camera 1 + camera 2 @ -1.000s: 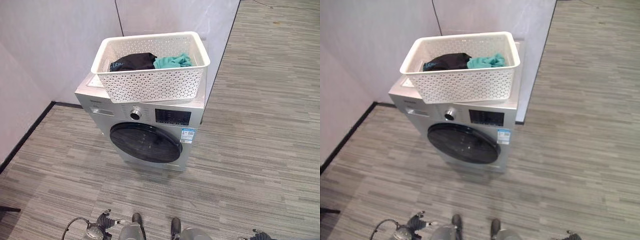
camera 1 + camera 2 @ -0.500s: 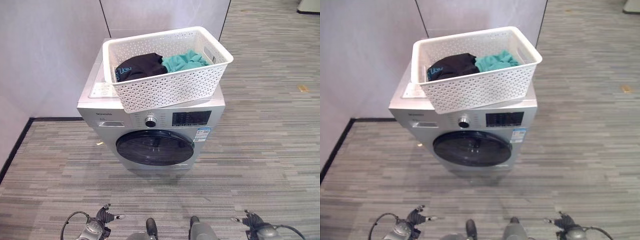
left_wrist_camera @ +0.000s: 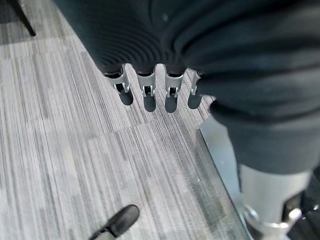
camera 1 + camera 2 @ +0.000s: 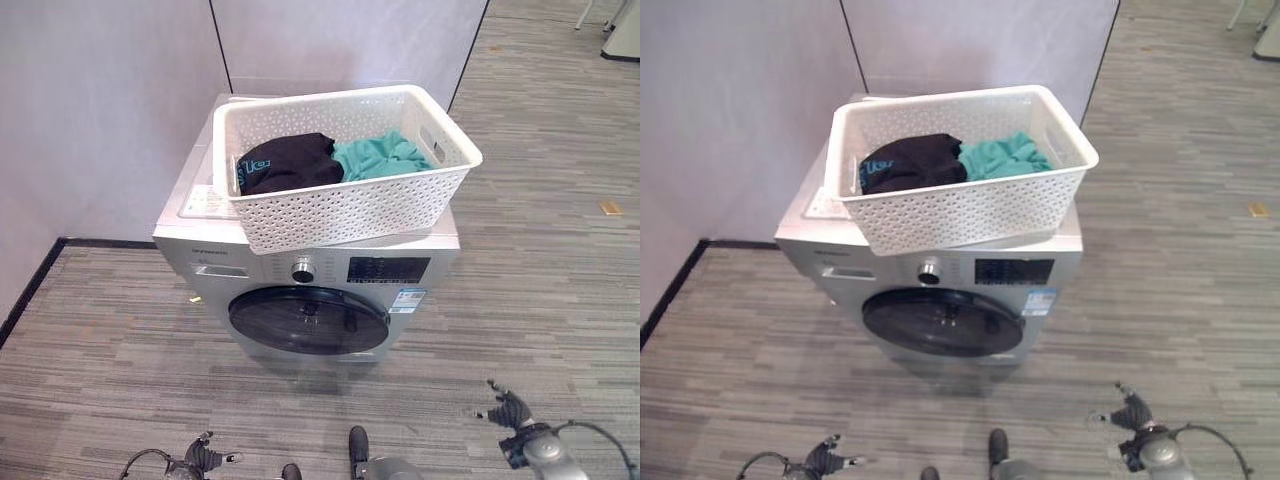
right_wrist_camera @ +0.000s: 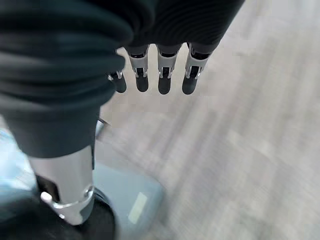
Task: Grab the laundry basket,head to the washer,open it,put in the laundry and shut it.
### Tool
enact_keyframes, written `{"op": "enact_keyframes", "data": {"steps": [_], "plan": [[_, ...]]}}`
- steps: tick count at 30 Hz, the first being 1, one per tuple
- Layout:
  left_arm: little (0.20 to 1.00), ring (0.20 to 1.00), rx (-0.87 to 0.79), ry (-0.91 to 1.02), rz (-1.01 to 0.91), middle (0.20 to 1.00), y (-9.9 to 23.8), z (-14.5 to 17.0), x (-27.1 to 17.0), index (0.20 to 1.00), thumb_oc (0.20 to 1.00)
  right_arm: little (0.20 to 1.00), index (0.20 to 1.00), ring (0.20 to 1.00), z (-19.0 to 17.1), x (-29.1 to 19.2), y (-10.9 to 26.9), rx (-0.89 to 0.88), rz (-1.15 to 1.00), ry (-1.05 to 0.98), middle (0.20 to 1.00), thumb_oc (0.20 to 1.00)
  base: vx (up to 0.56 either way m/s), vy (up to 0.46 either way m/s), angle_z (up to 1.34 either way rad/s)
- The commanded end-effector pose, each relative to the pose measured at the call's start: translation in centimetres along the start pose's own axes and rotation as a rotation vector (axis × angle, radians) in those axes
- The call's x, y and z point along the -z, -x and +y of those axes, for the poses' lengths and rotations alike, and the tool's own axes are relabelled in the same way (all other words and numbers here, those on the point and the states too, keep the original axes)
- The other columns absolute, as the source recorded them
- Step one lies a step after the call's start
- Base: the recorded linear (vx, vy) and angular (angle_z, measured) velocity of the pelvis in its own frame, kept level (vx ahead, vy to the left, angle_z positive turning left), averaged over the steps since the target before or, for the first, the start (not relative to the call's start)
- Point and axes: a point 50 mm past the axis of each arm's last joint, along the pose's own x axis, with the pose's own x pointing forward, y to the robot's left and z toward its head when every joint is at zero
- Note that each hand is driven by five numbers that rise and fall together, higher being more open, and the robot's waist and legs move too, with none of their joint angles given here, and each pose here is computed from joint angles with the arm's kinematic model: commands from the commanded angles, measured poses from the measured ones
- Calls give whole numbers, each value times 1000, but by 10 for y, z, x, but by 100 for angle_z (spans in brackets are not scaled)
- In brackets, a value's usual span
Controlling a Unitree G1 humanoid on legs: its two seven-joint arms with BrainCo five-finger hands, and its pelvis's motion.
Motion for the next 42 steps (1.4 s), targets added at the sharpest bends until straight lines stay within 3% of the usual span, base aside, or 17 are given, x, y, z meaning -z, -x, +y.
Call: {"op": "enact_keyframes", "data": {"steps": [1,9,14,19,27,34,39,42], "plan": [[1000,1000,-28,-4,20,1000,-1,10,2,1000,1000,1000,1000,1000,-19,-14,7,18,-111,66,1000,1000,49,-44,-1],[1000,1000,-2,11,43,1000,1,6,10,1000,1000,1000,1000,1000,-36,-63,9,-58,-315,158,1000,1000,26,-25,8],[1000,1000,-2,-8,36,1000,1,6,9,1000,1000,1000,1000,1000,-10,-98,-7,-139,-399,176,1000,1000,10,-2,11],[1000,1000,-2,-25,41,1000,2,3,12,1000,1000,1000,1000,1000,5,-102,-21,-136,-364,152,1000,1000,-4,11,25],[1000,1000,-21,-71,13,1000,2,2,10,1000,1000,1000,1000,1000,-2,-124,-45,54,-322,315,1000,1000,-30,-2,22],[1000,1000,-50,-78,-69,1000,0,-1,-9,1000,1000,1000,1000,1000,-12,-148,-53,174,-357,320,1000,1000,-53,11,14],[1000,1000,-61,-76,-111,1000,0,-2,-19,1000,1000,1000,1000,1000,-8,-158,-54,173,-382,308,1000,1000,-5,3,1],[1000,1000,-49,-87,-134,1000,-1,-7,-25,1000,1000,1000,1000,1000,13,-166,-56,102,-392,243,1000,1000,28,-5,-1]]}}
